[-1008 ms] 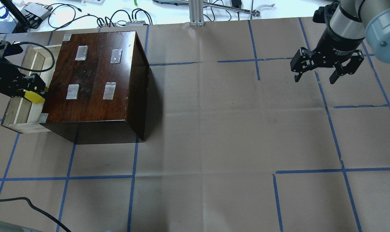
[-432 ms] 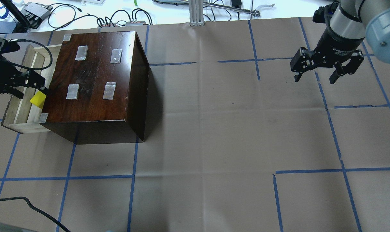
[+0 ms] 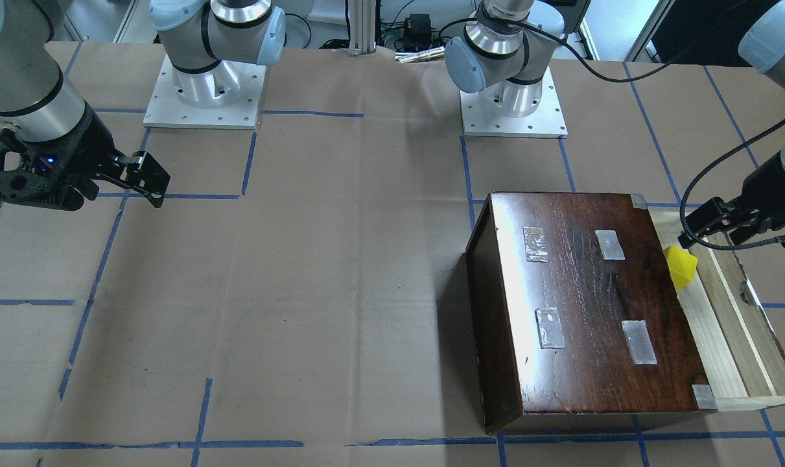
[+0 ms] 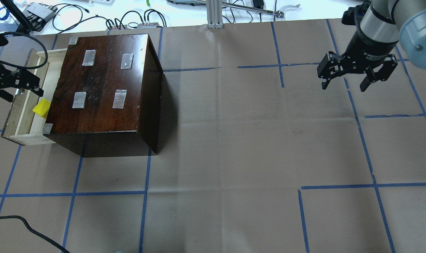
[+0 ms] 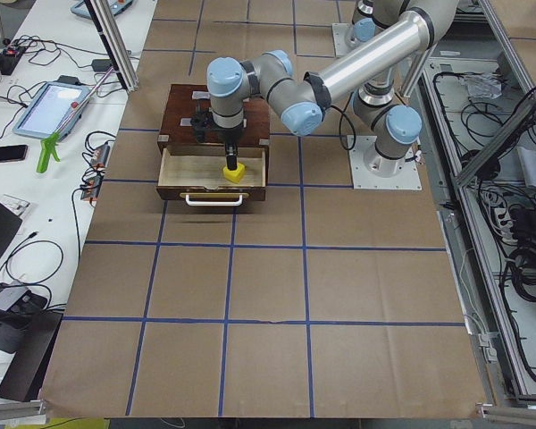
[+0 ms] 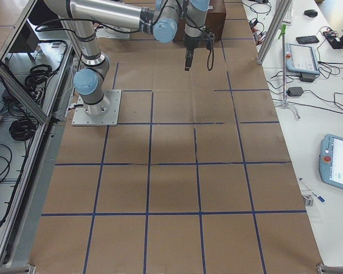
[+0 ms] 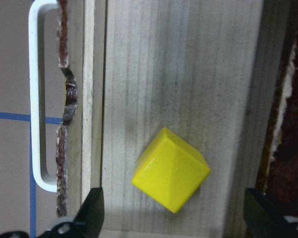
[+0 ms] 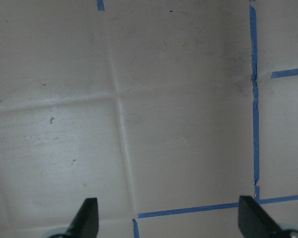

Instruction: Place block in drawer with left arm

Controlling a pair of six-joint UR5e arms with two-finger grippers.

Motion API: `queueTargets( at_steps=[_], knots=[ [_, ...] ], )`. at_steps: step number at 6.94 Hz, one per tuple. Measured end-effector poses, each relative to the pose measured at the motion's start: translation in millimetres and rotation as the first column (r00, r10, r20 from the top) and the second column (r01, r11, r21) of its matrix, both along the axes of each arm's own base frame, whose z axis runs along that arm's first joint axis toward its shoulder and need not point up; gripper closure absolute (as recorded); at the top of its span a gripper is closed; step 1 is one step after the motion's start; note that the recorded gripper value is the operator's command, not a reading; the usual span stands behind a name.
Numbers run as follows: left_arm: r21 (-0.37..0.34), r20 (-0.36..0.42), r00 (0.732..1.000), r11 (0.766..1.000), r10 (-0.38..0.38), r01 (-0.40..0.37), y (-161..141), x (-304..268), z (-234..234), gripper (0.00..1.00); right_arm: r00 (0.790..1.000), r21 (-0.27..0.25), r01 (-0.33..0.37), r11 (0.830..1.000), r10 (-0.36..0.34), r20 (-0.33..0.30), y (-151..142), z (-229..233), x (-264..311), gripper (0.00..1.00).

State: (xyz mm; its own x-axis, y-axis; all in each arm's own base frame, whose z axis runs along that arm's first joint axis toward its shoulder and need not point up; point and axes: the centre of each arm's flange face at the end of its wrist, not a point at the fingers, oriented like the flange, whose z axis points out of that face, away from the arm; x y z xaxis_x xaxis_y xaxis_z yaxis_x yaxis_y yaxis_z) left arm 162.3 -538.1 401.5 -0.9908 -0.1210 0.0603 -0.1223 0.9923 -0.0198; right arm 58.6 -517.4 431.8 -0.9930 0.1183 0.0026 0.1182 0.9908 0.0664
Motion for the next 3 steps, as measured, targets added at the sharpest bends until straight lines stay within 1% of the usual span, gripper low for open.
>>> queueTargets(
  at_steps=[1,3],
  knots=[
    [0.002,-0.003,1.0,1.0,0.03,-0.03,7,-15,16,0.01,1.0,0.0,0.0,1.0,0.0,0.0,0,0,0,0.0],
    [0.013,-0.006,0.997,0.996,0.083,-0.083,7,-78,43,0.01,1.0,0.0,-0.001,1.0,0.001,0.0,0,0,0,0.0]
  ],
)
